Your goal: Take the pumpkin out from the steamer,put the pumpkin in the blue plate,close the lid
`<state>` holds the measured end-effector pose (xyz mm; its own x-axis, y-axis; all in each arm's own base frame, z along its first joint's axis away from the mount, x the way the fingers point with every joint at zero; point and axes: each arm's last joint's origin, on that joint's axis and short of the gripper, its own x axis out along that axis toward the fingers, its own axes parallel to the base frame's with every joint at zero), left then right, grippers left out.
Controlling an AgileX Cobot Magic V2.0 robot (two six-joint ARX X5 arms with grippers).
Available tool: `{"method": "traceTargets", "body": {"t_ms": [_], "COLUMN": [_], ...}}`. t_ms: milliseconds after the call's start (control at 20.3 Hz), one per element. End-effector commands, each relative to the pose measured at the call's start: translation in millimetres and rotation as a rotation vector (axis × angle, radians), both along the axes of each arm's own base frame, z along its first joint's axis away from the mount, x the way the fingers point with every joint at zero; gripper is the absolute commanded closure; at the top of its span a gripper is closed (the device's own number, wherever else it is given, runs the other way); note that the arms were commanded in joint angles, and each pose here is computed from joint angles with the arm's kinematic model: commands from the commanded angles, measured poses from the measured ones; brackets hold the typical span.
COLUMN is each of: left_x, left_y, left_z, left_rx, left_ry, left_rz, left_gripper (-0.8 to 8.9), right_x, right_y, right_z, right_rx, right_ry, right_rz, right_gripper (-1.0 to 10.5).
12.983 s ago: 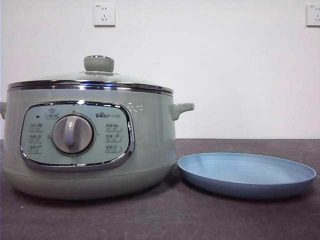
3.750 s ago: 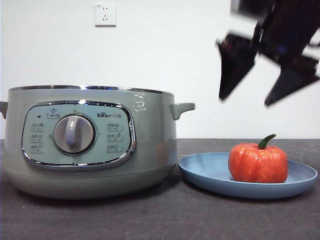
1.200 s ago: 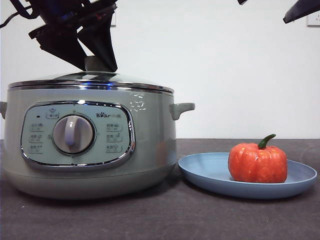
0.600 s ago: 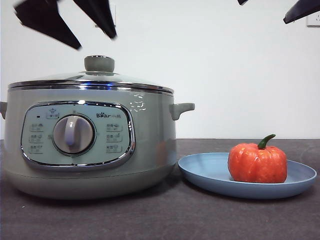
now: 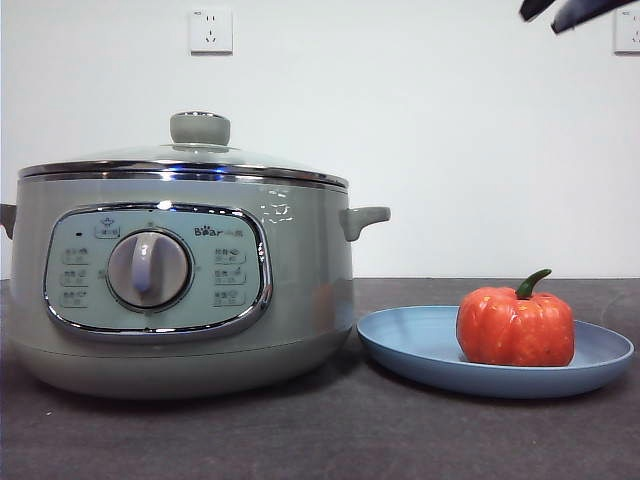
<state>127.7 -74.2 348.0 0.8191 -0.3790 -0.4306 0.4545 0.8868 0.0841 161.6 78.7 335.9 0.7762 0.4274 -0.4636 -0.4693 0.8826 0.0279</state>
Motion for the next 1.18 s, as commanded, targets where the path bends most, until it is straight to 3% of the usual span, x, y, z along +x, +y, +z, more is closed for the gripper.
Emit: {"method": "traceTargets", "body": {"t_ms": [49, 296, 641, 1183], "left_x": [-10.8, -33.0, -37.7, -37.7], "left_y": [6.2, 20.8, 24.2, 24.2], "left_z": [-26.9, -65.4, -69.1, -69.7], "left_rx": [-0.013, -0.098, -0.148, -0.144], "left_ry": [0.003, -0.042, -0.044, -0.038], "left_rz": [0.01, 0.064, 0.097, 0.097], "left_gripper": [8.22, 8.22, 8.16, 8.16], "right_x": [-11.1, -44.1, -51.3, -51.0], "right_y": [-4.9, -21.9, -32.6, -32.7], "right_z": [-9.9, -56.1, -73.4, -73.8], "right_rx": [0.049, 0.195, 0.228, 0.224], "right_ry": [-0.036, -0.142, -0.143, -0.141], "right_rz": [-0.012, -0.082, -0.34, -0.342], "right_gripper": [9.6, 9.6, 9.4, 9.4]}}
